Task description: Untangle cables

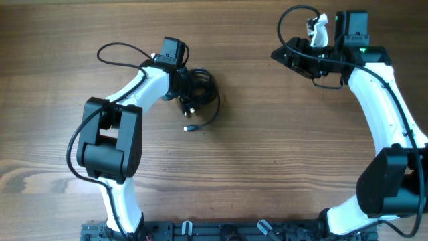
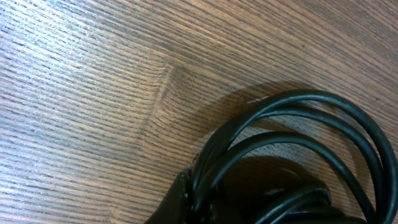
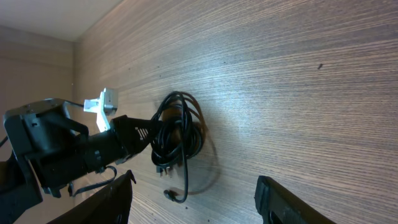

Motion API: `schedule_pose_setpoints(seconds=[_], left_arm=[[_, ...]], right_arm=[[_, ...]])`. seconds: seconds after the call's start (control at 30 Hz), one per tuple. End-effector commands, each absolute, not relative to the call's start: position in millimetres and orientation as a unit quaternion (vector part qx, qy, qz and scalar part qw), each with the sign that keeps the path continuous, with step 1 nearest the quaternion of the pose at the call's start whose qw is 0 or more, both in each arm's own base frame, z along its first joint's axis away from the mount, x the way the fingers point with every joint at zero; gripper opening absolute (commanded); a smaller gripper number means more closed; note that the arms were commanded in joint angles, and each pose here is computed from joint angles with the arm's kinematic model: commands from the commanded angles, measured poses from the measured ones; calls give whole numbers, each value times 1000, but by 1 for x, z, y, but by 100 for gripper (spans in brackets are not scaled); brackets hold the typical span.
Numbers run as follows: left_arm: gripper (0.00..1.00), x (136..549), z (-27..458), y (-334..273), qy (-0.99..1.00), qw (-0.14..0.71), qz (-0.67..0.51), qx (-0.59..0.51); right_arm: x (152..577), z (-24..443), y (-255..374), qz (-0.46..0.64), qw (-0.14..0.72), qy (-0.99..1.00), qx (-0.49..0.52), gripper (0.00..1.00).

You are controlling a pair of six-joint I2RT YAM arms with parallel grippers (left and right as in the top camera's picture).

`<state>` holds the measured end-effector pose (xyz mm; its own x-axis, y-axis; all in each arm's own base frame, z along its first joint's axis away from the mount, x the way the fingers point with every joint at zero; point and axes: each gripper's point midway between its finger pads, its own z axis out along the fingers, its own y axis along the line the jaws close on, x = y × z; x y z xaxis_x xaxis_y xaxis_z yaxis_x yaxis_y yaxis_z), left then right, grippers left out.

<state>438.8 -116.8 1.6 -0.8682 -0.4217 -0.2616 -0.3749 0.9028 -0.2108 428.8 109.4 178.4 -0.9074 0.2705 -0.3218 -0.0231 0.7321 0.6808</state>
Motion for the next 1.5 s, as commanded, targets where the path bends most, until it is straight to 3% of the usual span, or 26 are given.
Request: schedule_pose_setpoints(seconds=[0.0,0.2,0.37,0.73,1.2,1.47], left_arm=[[4,428,-13,-113,969,125,-79,-196],[4,446,90,-164,944,202,-243,-99],[4,439,154,-178,918,237,-307,-83],[4,437,179,-197,883,197,-395,-161],[4,435,211,-222,850,195,-478,-103],[4,433,213,-226,847,190,-486,-96]], right_arm=[[427,187,129,378,215,900,10,64],[416,217,189,445,219,865,-73,64],[411,231,222,490,182,852,-31,45],[400,232,262,509,151,847,-21,40],[413,162,273,472,92,876,40,40],[432,168,281,497,112,859,54,40]])
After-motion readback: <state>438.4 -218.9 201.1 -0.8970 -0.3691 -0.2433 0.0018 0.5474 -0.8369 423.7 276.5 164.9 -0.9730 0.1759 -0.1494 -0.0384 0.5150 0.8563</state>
